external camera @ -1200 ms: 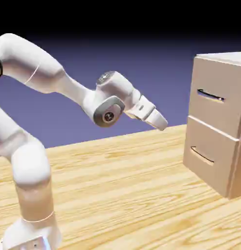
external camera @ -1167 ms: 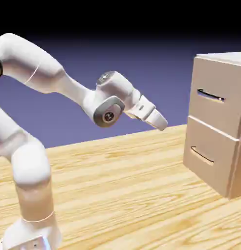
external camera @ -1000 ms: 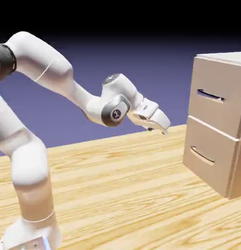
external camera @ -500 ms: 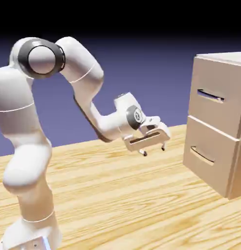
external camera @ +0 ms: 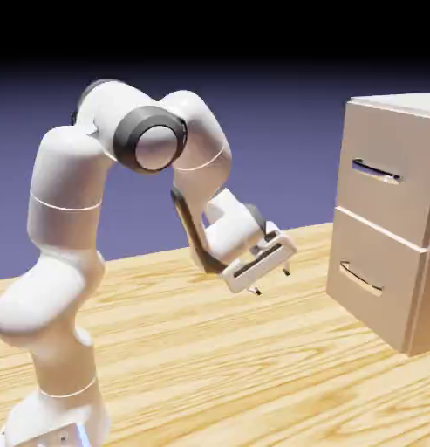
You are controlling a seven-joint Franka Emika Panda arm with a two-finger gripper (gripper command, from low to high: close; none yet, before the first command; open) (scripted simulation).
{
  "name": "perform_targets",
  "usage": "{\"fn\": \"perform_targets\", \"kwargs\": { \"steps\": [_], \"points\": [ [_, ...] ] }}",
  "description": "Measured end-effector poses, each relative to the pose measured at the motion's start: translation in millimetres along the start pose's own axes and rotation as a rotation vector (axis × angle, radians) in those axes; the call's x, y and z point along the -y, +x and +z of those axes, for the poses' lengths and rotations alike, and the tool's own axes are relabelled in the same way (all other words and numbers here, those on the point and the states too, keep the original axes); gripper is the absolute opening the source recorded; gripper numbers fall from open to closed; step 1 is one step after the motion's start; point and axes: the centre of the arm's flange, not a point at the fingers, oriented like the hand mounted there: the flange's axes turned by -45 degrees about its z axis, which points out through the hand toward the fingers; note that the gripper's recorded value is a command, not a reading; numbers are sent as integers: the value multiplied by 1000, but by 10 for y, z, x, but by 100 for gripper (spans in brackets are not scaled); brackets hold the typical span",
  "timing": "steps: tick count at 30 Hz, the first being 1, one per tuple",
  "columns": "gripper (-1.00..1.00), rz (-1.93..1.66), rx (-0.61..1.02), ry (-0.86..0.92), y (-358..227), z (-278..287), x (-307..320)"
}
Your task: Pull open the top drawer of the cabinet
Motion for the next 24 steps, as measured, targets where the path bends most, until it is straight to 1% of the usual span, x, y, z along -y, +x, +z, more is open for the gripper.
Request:
{"fn": "perform_targets", "kwargs": {
  "steps": [7, 14, 19, 24],
  "points": [
    [0, -109, -98, -158, 157, -1, -268],
    [0, -137, -178, -389, 143, -147, -789],
    [0, -108, -205, -592, -40, -343, -1294],
    [0, -43, -193, -817, -420, -616, -1862]
  ]
}}
